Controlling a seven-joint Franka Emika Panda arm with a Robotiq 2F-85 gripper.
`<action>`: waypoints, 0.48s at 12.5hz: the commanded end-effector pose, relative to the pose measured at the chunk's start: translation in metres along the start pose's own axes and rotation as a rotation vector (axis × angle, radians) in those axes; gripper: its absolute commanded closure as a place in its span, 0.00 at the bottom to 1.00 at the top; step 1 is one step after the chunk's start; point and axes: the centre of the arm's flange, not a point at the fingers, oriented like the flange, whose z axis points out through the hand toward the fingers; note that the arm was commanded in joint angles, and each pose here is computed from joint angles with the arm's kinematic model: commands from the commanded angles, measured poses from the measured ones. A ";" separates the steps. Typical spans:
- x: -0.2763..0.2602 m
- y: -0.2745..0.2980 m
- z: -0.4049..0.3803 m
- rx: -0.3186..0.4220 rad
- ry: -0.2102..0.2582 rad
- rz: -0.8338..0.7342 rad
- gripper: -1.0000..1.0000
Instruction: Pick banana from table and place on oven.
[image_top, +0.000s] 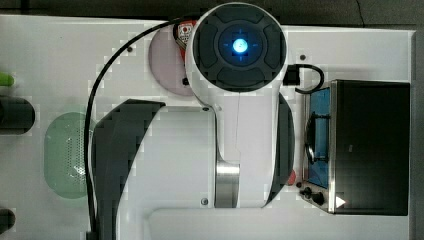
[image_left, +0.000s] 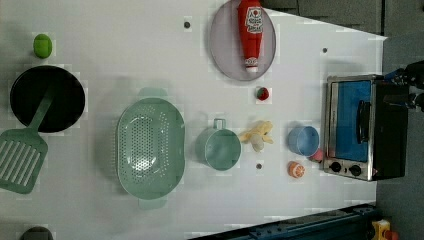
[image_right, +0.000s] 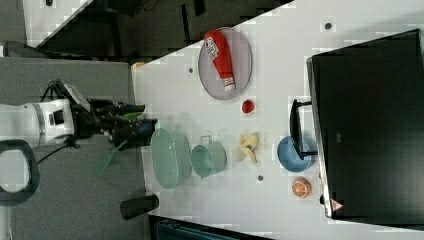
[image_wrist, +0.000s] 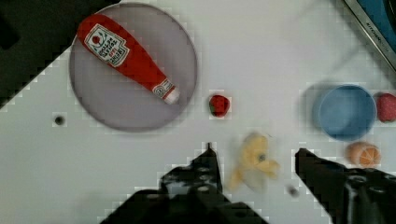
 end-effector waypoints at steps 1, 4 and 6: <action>-0.111 0.151 -0.087 0.004 0.007 0.160 0.21; -0.111 0.150 -0.085 0.001 0.005 0.158 0.00; -0.110 0.143 -0.073 -0.019 -0.010 0.150 0.00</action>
